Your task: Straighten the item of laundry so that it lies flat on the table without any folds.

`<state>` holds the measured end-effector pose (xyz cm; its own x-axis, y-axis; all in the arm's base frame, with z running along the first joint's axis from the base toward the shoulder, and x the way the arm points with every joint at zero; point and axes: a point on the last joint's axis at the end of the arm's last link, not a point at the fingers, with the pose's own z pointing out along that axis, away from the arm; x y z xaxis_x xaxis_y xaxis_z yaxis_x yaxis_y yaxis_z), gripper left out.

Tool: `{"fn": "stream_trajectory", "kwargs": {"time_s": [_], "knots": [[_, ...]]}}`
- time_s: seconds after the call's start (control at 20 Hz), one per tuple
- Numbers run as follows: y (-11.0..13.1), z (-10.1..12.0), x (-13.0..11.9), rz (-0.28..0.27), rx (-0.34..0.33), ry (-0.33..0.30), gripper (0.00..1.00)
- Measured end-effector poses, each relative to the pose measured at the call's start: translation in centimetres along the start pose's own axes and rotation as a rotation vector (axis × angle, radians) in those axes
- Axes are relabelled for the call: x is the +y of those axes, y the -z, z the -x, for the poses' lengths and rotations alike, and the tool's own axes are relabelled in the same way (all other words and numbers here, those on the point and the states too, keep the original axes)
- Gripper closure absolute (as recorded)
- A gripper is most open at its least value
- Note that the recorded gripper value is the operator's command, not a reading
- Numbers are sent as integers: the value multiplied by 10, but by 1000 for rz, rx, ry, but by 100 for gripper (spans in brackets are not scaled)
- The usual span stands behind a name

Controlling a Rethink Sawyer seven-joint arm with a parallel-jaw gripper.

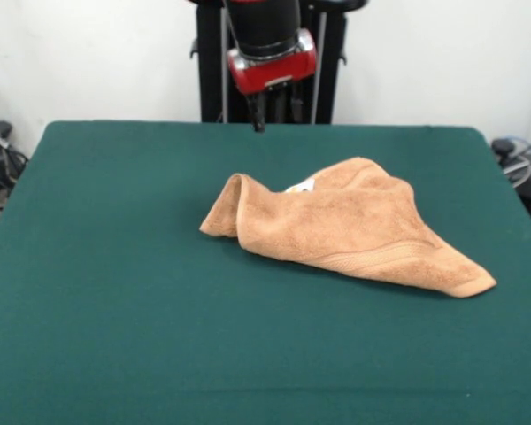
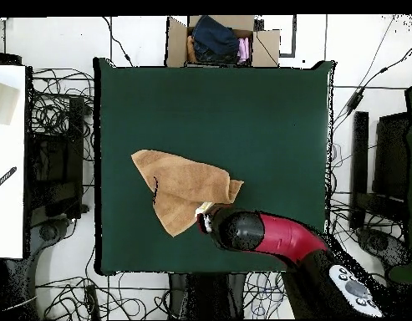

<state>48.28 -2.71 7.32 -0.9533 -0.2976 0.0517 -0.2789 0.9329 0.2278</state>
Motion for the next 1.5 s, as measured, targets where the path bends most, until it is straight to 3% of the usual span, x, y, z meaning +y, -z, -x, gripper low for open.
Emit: {"fn": "stream_trajectory", "kwargs": {"time_s": [0.55, 1.1, 1.5], "knots": [[32, 20, -27, -74, -36, -13, 0], [27, 27, -48, -75, -59, -40, 0], [12, 30, -53, -90, -116, -51, 0]]}}
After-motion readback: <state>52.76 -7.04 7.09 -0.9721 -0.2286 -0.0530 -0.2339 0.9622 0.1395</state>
